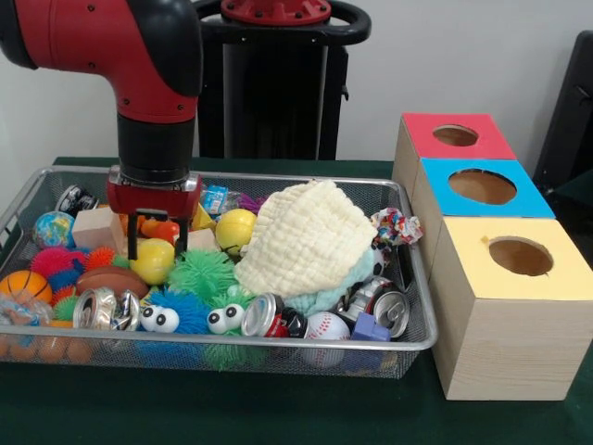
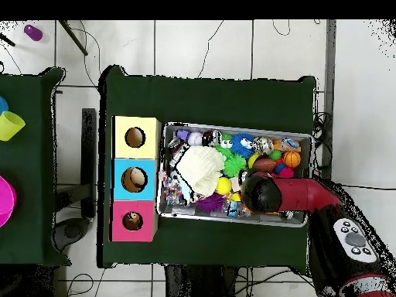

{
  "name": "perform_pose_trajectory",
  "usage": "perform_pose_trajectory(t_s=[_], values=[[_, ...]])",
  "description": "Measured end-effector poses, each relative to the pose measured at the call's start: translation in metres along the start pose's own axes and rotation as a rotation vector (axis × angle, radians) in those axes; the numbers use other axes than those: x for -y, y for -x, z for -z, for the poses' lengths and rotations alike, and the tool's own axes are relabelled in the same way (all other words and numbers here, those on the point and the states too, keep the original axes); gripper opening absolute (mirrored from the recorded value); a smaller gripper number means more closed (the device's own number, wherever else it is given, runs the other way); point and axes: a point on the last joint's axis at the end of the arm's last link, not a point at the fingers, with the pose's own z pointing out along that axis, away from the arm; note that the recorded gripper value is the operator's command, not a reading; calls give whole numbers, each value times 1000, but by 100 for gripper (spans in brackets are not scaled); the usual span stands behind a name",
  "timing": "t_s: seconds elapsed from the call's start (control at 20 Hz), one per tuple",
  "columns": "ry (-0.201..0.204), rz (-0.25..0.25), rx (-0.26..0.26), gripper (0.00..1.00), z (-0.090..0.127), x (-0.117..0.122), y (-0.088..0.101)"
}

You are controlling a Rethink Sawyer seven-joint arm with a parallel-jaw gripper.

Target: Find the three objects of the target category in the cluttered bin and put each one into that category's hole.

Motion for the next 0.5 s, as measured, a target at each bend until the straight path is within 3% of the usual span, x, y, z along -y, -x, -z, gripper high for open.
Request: perform_pose_trajectory(t_s=[0.5], values=[[-5,39,-24,100,30,-23,-18]])
